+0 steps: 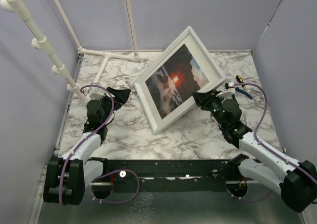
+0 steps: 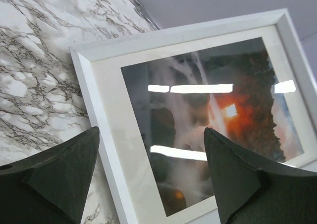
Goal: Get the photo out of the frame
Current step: Turn over the photo frame at the center of the board.
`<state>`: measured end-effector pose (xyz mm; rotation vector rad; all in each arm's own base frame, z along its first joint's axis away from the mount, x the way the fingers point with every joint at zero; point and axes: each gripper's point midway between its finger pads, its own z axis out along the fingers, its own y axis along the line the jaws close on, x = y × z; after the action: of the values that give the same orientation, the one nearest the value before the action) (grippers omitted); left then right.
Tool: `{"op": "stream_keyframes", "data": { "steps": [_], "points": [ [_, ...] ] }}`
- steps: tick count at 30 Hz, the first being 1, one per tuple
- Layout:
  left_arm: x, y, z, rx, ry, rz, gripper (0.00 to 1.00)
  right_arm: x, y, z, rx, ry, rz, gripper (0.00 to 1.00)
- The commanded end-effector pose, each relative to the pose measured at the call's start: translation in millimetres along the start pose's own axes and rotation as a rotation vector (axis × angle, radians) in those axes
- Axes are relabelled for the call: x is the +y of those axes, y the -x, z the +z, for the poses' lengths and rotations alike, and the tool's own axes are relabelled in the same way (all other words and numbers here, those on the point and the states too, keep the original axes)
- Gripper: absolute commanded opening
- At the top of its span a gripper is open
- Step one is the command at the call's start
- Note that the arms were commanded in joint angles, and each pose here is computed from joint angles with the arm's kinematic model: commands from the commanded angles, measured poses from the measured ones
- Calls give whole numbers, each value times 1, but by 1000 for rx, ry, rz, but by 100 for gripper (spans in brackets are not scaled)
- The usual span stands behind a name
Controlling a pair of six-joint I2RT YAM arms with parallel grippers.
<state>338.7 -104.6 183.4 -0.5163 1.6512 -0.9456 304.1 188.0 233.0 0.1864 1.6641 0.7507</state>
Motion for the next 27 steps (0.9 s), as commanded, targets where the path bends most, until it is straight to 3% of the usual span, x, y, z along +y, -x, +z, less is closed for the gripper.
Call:
{"op": "stream_keyframes", "data": {
  "steps": [1, 9, 17, 24, 27],
  "points": [
    [4, 1, -1, -8, 24, 21, 86, -42, -45, -5, 123, 6, 142, 1],
    [11, -6, -2, 16, 43, 18, 86, -108, -82, -7, 176, -63, 308, 1],
    [24, -16, 2, 50, 82, -4, 86, -139, -118, 6, 307, -92, 452, 1],
    [33, -19, 10, 72, 121, -10, 86, -166, -140, 11, 374, -250, 520, 1],
    [37, -18, 16, 74, 144, -3, 86, -179, -147, 7, 408, -352, 522, 17]
  ]
}}
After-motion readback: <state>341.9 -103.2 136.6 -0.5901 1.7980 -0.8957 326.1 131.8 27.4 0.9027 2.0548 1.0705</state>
